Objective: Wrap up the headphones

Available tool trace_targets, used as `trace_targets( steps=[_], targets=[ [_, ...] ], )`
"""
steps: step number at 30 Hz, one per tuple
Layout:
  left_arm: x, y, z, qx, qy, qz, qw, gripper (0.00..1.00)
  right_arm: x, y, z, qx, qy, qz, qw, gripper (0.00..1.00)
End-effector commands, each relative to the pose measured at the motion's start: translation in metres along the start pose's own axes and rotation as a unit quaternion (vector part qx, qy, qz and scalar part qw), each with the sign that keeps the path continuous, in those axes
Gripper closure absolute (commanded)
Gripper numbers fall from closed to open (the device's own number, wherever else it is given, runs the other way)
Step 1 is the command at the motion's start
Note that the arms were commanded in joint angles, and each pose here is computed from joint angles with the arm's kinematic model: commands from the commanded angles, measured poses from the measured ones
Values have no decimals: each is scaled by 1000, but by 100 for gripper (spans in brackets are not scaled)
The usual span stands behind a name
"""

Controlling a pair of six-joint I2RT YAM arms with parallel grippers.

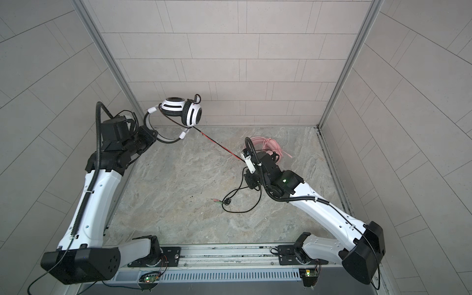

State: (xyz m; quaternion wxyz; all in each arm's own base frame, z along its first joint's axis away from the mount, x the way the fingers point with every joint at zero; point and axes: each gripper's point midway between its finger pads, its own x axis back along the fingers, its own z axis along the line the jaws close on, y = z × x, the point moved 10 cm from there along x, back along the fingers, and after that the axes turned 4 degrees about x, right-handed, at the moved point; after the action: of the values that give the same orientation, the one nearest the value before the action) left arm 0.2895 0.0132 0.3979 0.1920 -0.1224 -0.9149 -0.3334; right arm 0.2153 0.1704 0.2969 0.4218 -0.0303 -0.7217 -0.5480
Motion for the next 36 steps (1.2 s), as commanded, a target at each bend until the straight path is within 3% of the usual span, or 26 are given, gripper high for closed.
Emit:
trace_targets(
  steps=[1, 4, 7, 10, 14, 17, 20, 22, 25, 29, 36],
  targets=[
    [13, 26, -14, 17, -7, -100, 995, 100, 7, 0, 11, 9, 27, -11, 1000, 100],
    [0, 31, -10, 28, 11, -122, 992, 100, 13, 3, 30, 62, 54, -18, 996, 100],
    [-26, 26, -2, -1, 53, -123, 991, 100, 19, 6, 47, 99, 80, -20, 992, 100],
    [-55, 8, 11, -23, 92, -78, 992, 100, 28, 12, 57, 116, 107, -37, 987, 100],
    [-74, -30, 12, -106, 135, -40, 984, 100, 41, 27, 57, 120, 113, -59, 984, 100],
    [-79, -61, 3, -215, 173, 1, 961, 100, 50, 42, 56, 131, 102, -72, 983, 100],
    [-82, -88, -7, -330, 189, 73, 922, 100, 55, 58, 50, 122, 85, -94, 984, 100],
    [-81, -105, -10, -387, 165, 153, 894, 100, 56, 69, 42, 105, 76, -108, 986, 100],
    [-68, -119, -11, -426, 143, 221, 866, 100, 54, 79, 24, 78, 49, -115, 989, 100],
    [-46, -134, -16, -442, 54, 279, 851, 100, 52, 82, -6, 28, 13, -118, 993, 100],
    [-9, -160, -29, -428, -119, 399, 802, 100, 38, 78, -43, -36, 20, -106, 994, 100]
  ],
)
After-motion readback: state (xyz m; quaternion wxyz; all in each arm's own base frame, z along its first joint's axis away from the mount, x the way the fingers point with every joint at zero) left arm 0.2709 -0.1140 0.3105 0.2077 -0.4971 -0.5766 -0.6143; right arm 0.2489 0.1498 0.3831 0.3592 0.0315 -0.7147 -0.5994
